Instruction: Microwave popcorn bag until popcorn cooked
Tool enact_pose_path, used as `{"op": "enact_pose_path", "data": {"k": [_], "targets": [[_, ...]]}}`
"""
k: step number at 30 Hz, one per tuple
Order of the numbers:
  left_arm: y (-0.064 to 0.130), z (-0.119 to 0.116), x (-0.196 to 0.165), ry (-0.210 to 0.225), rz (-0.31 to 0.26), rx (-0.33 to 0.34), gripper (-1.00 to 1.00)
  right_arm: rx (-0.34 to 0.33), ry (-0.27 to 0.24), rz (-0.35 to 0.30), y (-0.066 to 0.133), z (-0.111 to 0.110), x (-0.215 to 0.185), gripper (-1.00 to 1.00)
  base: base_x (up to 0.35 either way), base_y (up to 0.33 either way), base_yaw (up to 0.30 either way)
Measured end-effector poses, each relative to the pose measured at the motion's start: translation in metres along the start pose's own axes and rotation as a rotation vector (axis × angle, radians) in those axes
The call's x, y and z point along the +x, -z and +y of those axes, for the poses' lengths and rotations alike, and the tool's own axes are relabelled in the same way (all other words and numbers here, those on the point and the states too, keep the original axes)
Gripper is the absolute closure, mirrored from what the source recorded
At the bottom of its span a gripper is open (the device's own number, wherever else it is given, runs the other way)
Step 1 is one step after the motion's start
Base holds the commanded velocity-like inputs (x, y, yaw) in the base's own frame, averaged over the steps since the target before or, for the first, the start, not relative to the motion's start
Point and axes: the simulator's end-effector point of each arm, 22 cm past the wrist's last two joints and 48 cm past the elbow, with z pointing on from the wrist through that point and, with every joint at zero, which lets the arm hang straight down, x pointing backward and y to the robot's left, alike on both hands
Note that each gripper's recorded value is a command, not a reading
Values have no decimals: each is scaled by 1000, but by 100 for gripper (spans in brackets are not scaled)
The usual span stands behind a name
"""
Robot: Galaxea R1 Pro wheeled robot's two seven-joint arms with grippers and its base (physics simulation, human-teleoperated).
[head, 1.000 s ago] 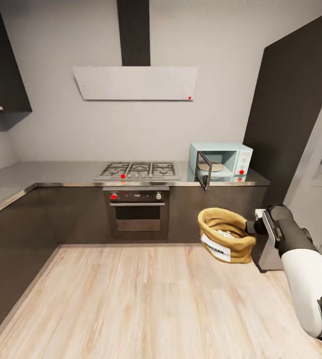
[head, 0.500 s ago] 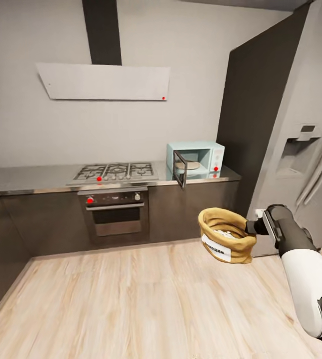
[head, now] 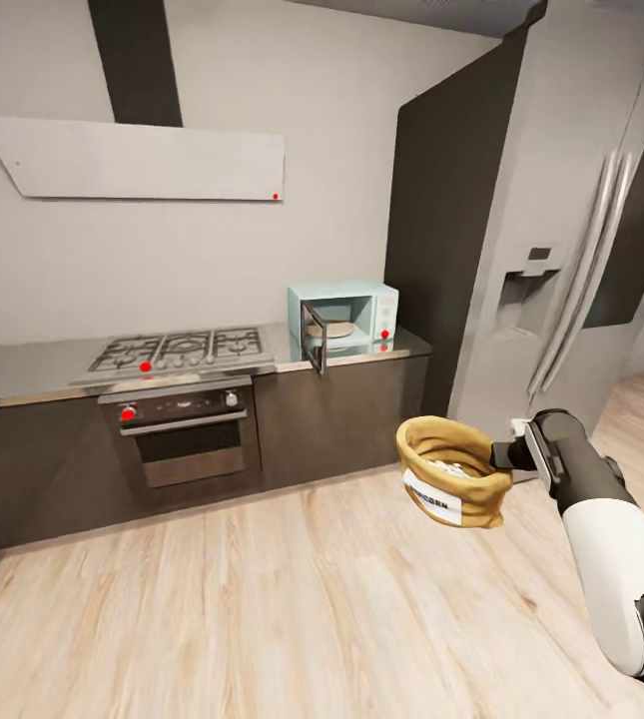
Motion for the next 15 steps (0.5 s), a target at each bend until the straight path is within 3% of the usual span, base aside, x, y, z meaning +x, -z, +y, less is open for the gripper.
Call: {"op": "enact_pose_path", "data": {"k": [15], "targets": [[0,0,0,16,0,-1,-100,0,1,0,0,1,0,100,0,0,-290]]}}
